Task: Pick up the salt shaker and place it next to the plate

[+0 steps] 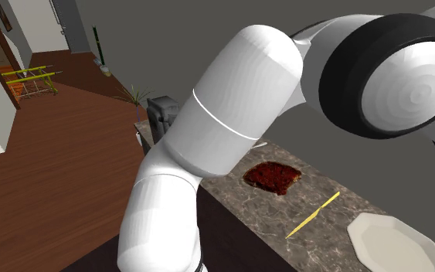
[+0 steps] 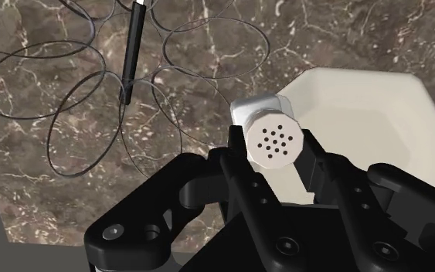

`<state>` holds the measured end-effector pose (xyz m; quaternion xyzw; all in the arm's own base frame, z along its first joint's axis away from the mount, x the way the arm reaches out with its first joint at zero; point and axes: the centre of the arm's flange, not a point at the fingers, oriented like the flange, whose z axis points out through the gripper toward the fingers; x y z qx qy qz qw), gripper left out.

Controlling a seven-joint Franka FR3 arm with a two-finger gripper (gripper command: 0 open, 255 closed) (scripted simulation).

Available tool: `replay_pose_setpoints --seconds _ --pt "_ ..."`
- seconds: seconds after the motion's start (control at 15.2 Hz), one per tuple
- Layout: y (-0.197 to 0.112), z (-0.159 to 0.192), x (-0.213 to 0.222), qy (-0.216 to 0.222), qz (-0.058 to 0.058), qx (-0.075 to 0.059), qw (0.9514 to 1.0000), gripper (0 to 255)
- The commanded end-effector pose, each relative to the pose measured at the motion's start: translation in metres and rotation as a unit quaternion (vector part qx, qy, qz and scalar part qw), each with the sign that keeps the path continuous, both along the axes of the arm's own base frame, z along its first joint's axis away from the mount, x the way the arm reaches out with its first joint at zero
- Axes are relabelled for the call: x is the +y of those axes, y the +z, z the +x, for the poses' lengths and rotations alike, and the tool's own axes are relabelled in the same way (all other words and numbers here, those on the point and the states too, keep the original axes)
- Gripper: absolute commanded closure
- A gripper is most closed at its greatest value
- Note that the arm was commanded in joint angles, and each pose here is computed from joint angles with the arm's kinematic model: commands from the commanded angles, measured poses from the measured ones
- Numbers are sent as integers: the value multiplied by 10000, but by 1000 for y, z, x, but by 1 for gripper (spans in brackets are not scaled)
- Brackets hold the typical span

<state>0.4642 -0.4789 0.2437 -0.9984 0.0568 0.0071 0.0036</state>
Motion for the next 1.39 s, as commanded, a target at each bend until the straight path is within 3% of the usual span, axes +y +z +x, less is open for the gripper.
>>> replay_pose_setpoints --seconds 0.0,0.59,1.12,1.19,1.32 --pt "-10 0 0 -3 -2 0 10000 255" --pt "-60 0 0 -3 -2 0 10000 255" --pt "-60 0 0 -3 -2 0 10000 255" --pt "-60 0 0 -3 -2 0 10000 0" --pt "-60 0 0 -3 -2 0 10000 0"
